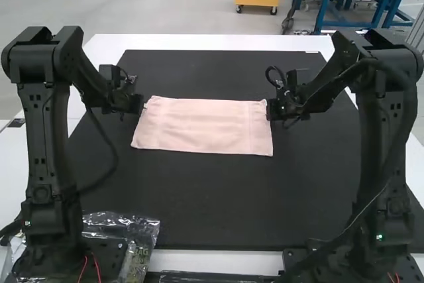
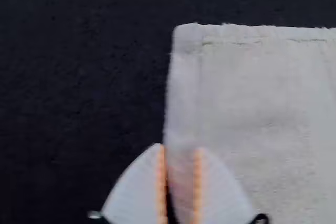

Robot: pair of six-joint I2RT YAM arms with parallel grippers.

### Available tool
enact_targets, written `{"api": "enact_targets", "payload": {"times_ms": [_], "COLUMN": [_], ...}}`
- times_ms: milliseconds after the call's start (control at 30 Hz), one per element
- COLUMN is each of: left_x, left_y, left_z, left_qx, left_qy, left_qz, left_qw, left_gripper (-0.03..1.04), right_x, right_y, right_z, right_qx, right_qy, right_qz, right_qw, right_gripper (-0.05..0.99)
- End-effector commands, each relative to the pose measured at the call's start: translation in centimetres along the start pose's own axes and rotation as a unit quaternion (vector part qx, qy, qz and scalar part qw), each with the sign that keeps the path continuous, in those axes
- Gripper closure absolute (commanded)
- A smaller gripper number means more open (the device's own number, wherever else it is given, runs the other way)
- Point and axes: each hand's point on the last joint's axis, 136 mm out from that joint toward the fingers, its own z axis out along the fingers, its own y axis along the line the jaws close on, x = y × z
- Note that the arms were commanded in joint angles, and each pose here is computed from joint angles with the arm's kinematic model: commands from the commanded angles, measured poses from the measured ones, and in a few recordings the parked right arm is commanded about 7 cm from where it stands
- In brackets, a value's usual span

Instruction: Fold the towel.

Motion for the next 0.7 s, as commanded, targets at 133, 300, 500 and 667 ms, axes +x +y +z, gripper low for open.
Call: {"api": "enact_targets", "payload": {"times_ms": [133,300,500,667], "left_x": [-0.4,-3.3,-6.1,-5.1], "left_y": [-1.7,-2.0,-2.3,-2.3], "left_z": [0.4,-0.8,-3.0,-4.8], "left_qx": [0.029,0.035,0.049,0.061], "left_qy": [-0.002,-0.023,-0.032,-0.004], "left_qz": [0.015,0.013,0.015,0.009], "left_qw": [0.9995,0.9991,0.9982,0.9981], "left_gripper": [0.99,0.99,0.99,0.99], "right_x": [-2.1,-5.6,-7.2,-5.6], "right_y": [-0.1,-0.1,0.3,0.7], "right_z": [-0.5,-2.5,-4.5,-5.6], "right_qx": [-0.022,-0.019,-0.020,-0.028], "right_qy": [-0.020,-0.048,-0.057,-0.034], "right_qz": [0.008,0.006,0.007,0.011], "right_qw": [1.000,0.999,0.998,0.999], "right_gripper": [0.96,0.96,0.96,0.96]}}
